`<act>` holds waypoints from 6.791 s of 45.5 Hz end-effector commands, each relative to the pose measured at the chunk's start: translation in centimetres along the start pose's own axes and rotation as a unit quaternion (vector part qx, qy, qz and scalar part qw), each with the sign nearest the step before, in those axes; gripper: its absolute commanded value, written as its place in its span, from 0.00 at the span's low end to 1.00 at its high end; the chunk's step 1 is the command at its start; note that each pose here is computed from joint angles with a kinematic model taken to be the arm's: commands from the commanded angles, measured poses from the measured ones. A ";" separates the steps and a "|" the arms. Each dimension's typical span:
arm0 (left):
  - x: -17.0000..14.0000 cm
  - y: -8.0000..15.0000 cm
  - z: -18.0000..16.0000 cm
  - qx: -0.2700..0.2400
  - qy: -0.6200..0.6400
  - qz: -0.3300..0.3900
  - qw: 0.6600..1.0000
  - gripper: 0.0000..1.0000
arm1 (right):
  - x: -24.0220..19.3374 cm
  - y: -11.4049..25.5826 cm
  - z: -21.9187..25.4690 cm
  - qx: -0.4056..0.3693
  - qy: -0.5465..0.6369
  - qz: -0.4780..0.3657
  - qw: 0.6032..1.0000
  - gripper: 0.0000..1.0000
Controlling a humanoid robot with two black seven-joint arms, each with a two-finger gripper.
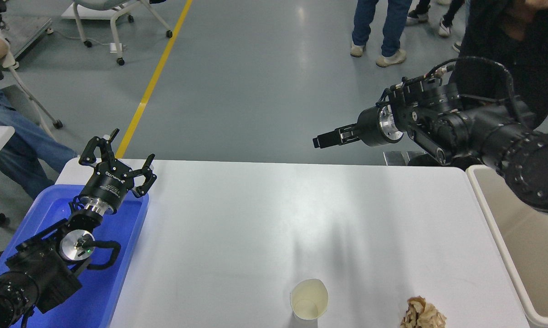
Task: Dispose of the paper cup in the dustbin
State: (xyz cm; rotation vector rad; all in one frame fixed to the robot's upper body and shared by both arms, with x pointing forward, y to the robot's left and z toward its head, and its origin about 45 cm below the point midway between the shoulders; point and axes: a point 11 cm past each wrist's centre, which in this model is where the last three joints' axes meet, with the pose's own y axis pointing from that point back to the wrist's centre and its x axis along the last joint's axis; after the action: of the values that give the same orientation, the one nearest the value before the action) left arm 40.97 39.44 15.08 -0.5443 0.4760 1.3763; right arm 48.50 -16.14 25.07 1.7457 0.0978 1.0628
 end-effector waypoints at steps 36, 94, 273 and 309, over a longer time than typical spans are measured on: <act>0.0 0.0 0.0 0.000 0.000 0.000 1.000 1.00 | -8.2 -2.1 -13.8 0.178 0.086 -0.223 0.955 0.99; 0.0 0.0 0.0 0.000 0.000 0.000 1.000 1.00 | -13.7 -5.5 -10.9 0.162 0.031 -0.228 0.960 0.84; 0.0 0.0 0.0 0.000 0.000 0.000 1.000 1.00 | -20.5 19.6 24.8 -0.420 -0.511 0.298 0.689 0.00; 0.0 0.0 0.0 0.000 0.000 0.000 1.000 1.00 | -34.8 21.1 24.0 -0.551 -0.563 0.233 0.570 0.00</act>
State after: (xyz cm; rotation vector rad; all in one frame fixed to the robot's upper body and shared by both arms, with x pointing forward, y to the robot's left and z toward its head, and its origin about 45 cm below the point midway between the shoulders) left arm 40.98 39.43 15.08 -0.5444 0.4760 1.3760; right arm 37.96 -60.27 21.70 0.9424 -1.5945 0.0187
